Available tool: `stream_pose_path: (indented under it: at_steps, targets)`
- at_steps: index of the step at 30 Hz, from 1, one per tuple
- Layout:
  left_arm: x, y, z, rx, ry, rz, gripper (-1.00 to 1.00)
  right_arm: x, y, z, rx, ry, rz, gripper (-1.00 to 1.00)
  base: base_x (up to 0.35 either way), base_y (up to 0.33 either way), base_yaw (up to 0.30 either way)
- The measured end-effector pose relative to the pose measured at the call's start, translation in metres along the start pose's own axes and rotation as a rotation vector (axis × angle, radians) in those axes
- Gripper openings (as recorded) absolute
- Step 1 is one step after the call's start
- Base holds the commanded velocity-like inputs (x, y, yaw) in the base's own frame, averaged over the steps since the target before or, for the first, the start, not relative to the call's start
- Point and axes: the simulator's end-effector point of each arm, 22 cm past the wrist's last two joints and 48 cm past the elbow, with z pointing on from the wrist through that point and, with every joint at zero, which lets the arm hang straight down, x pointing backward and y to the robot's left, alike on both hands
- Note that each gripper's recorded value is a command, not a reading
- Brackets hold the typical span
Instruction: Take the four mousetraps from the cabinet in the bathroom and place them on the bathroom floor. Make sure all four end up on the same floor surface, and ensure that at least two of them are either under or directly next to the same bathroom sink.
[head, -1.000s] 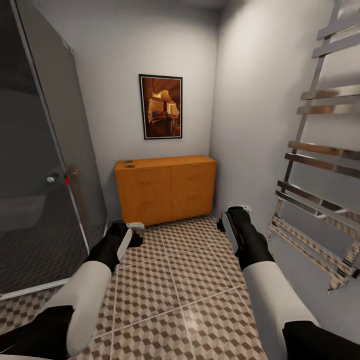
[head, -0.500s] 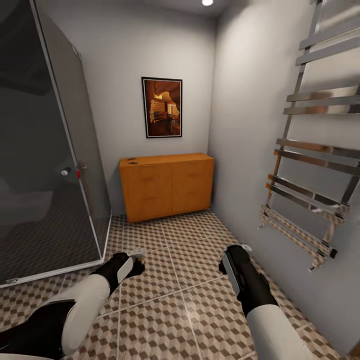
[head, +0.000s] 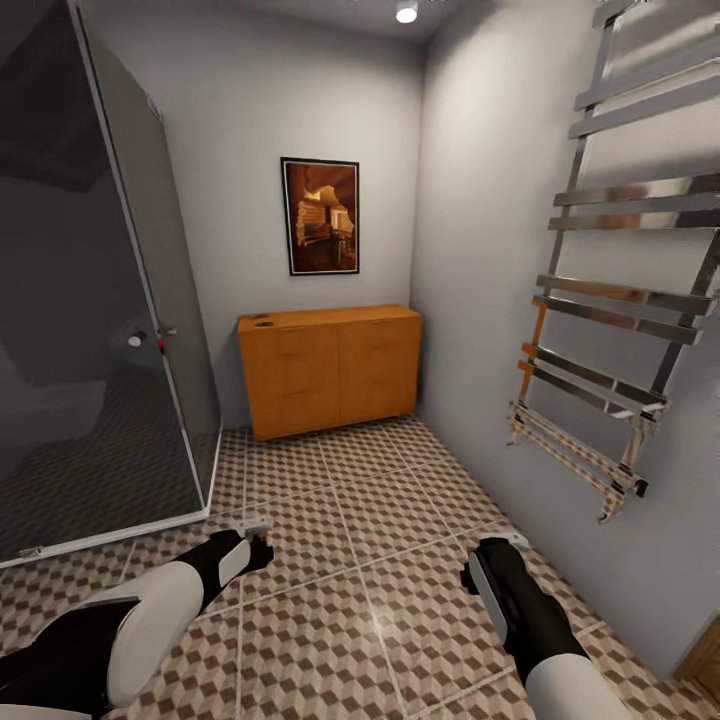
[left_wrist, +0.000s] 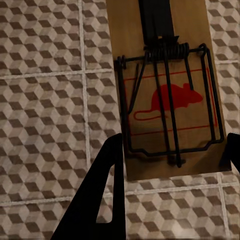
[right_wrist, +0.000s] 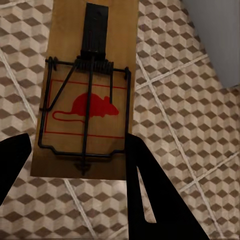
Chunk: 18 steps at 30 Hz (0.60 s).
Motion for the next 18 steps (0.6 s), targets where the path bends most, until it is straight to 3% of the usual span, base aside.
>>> stream_pose_path:
  at_steps: [11,18]
  targets:
    - [0.009,-0.007,-0.001,0.009,0.013,0.007,-1.0,0.009,0.006,0.003,-0.012,0.019,-0.002,-1.0,-0.003,0.0,-0.237]
    - [0.014,-0.008,-0.001,0.011,0.017,0.007,-1.0,0.021,0.005,0.01,-0.007,0.045,-0.01,-1.0,0.0,0.0,-0.059]
